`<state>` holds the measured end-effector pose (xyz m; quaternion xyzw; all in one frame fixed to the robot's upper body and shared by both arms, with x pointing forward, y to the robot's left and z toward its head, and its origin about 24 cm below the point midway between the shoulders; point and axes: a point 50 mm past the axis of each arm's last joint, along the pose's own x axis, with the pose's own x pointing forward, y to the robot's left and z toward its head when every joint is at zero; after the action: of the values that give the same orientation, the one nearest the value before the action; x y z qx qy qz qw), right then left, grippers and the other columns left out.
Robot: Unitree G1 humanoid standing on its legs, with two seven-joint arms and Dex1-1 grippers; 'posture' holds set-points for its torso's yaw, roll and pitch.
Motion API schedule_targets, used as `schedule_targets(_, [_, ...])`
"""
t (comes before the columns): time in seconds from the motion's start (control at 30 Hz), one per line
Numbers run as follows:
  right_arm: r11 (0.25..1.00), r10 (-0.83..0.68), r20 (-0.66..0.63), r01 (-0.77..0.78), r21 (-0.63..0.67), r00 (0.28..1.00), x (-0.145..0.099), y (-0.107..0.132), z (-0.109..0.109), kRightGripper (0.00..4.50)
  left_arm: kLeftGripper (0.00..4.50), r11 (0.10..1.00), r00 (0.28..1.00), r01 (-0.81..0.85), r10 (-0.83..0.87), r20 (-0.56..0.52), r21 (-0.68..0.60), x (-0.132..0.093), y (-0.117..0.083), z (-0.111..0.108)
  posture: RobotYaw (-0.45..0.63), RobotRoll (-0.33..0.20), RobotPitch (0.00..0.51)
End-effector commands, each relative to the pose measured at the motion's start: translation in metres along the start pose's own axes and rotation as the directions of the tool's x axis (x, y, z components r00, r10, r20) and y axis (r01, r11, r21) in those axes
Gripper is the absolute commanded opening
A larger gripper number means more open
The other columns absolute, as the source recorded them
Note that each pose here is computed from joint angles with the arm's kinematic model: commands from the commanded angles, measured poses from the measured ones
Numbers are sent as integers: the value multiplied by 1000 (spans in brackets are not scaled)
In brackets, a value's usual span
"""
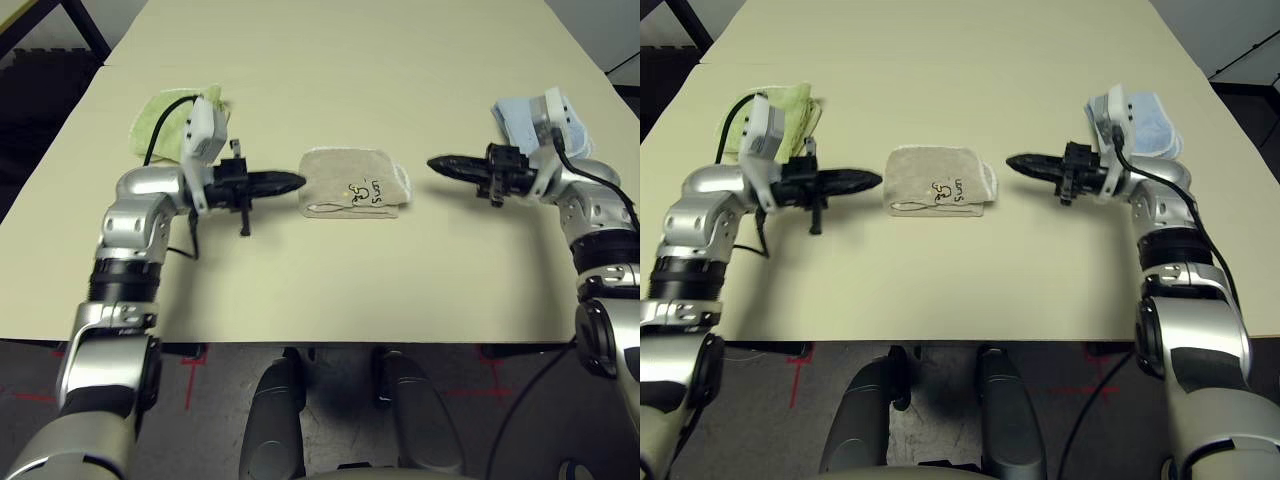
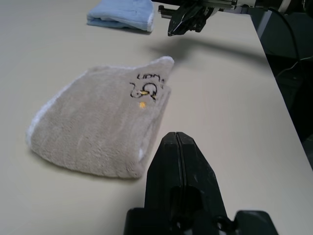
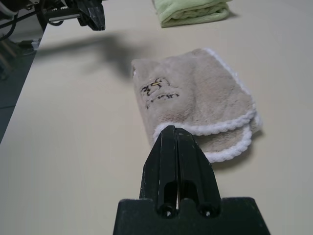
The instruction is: Fold the towel and set it aside.
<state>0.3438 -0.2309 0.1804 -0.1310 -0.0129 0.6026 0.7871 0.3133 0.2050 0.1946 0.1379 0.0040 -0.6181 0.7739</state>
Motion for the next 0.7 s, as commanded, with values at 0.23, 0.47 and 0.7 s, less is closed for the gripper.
schedule_targets(0.23, [998,56,-141,-56,2,989,-8,8,-11,0,407,995,997,78,-76,-35,69,8,-9,-6,-69,0,204])
schedule_targets(0.47, [997,51,-140,-42,72,989,-13,9,-8,2150,2821,991,997,72,-68,-38,113,8,-9,-8,-71,0,202])
schedule_targets(0.7, [995,20,-123,-7,101,992,-15,7,-4,4458,4500,988,996,83,-80,-30,129,8,-9,-7,-72,0,199])
